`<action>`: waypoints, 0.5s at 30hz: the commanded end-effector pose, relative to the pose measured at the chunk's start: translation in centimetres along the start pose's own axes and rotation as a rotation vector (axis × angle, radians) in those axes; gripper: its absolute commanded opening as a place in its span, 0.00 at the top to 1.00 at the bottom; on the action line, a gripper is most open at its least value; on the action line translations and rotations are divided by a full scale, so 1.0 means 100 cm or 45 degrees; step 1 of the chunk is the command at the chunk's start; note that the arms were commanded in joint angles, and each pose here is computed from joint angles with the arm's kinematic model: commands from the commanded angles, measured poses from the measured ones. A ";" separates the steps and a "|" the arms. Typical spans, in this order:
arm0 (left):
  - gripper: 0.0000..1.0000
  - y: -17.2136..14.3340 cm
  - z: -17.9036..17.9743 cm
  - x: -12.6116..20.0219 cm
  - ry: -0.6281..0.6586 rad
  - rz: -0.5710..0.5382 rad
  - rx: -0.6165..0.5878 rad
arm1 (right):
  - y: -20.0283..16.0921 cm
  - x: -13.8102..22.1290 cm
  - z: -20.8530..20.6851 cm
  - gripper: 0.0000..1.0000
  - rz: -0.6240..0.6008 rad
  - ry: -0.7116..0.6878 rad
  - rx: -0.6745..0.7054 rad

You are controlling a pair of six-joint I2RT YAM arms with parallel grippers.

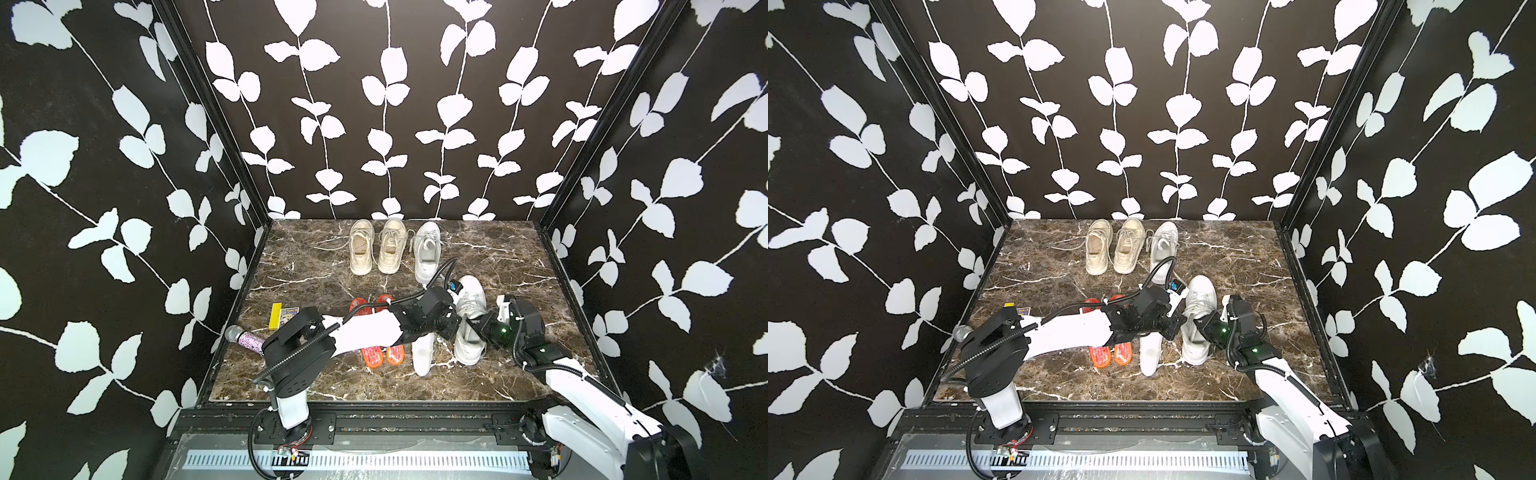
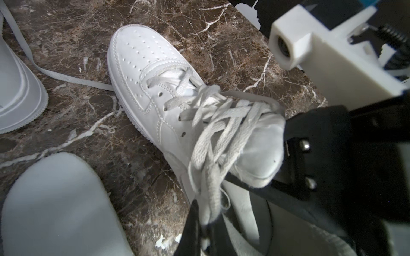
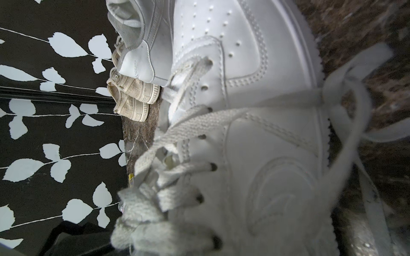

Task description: Remove the insole from the shoe

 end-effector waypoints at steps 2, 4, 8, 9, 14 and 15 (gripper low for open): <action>0.88 -0.033 0.042 -0.010 0.242 0.287 0.028 | 0.026 0.014 0.024 1.00 -0.281 0.196 -0.056; 0.83 -0.035 0.042 -0.013 0.233 0.300 0.027 | 0.026 0.017 0.027 1.00 -0.304 0.230 -0.061; 0.73 -0.036 0.041 -0.019 0.202 0.331 0.017 | 0.023 0.020 0.032 1.00 -0.321 0.278 -0.047; 0.71 -0.036 0.040 -0.020 0.194 0.339 0.014 | 0.023 0.020 0.034 1.00 -0.320 0.299 -0.045; 0.63 -0.037 0.037 -0.025 0.156 0.371 0.017 | 0.020 0.022 0.050 1.00 -0.329 0.426 0.000; 0.62 -0.037 0.036 -0.026 0.147 0.374 0.021 | 0.020 0.023 0.053 1.00 -0.334 0.448 0.006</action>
Point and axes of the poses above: each gripper's point midway between its finger pads, its own x axis back along the fingers, its own z axis along the line the jaws close on, y = z × x, the point moved 9 cm from there along x, back along the fingers, and after that the axes turned 1 degree about x, right-handed, at the moved point
